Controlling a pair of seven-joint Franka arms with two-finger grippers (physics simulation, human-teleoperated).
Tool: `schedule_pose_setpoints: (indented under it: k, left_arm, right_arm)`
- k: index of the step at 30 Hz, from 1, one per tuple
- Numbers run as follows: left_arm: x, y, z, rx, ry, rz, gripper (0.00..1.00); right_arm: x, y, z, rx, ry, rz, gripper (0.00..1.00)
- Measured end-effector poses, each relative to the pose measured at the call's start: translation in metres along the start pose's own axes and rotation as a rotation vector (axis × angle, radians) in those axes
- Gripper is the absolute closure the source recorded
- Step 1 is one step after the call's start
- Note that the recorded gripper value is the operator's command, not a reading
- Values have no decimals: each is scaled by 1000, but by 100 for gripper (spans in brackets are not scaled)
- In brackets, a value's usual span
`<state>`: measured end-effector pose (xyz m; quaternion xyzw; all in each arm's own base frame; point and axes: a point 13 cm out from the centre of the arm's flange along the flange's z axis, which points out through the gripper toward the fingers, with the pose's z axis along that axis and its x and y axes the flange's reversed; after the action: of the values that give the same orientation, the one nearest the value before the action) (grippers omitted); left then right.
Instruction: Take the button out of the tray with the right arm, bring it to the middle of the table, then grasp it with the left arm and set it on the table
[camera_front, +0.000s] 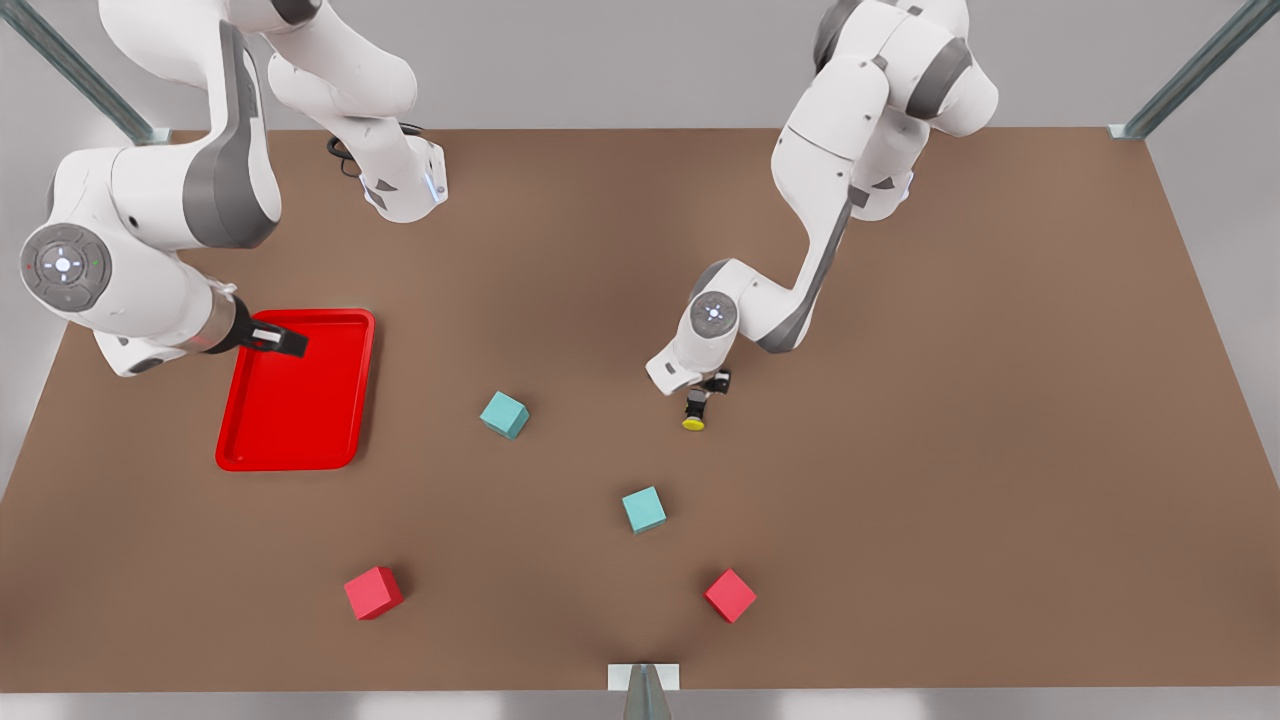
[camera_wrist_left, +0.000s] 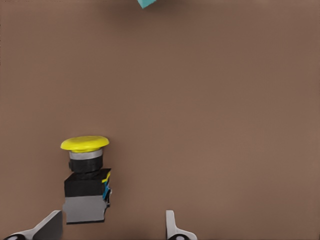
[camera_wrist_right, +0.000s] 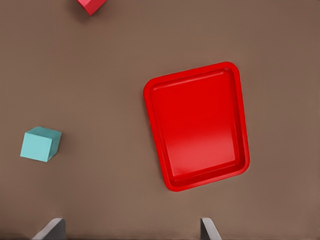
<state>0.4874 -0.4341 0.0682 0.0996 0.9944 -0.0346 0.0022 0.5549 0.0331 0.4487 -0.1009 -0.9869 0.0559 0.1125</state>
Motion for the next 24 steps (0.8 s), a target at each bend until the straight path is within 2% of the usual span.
schedule_pose_setpoints:
  k: [7, 20, 22, 24]
  left_arm:
    - [-27, 17, -4, -11, -67, -5, 0]
    - [-24, 32, 26, -41, -47, -3, 1]
    - [-24, 32, 26, -41, -48, -2, 30]
    - [-24, 33, 26, -41, -48, -3, 44]
  right_arm:
    - [6, 3, 8, 11, 38, -115, 0]
    - [12, 20, 10, 23, 49, -262, 0]
    - [12, 22, 10, 24, 49, -277, 0]
    - [12, 21, 10, 25, 49, -287, 0]
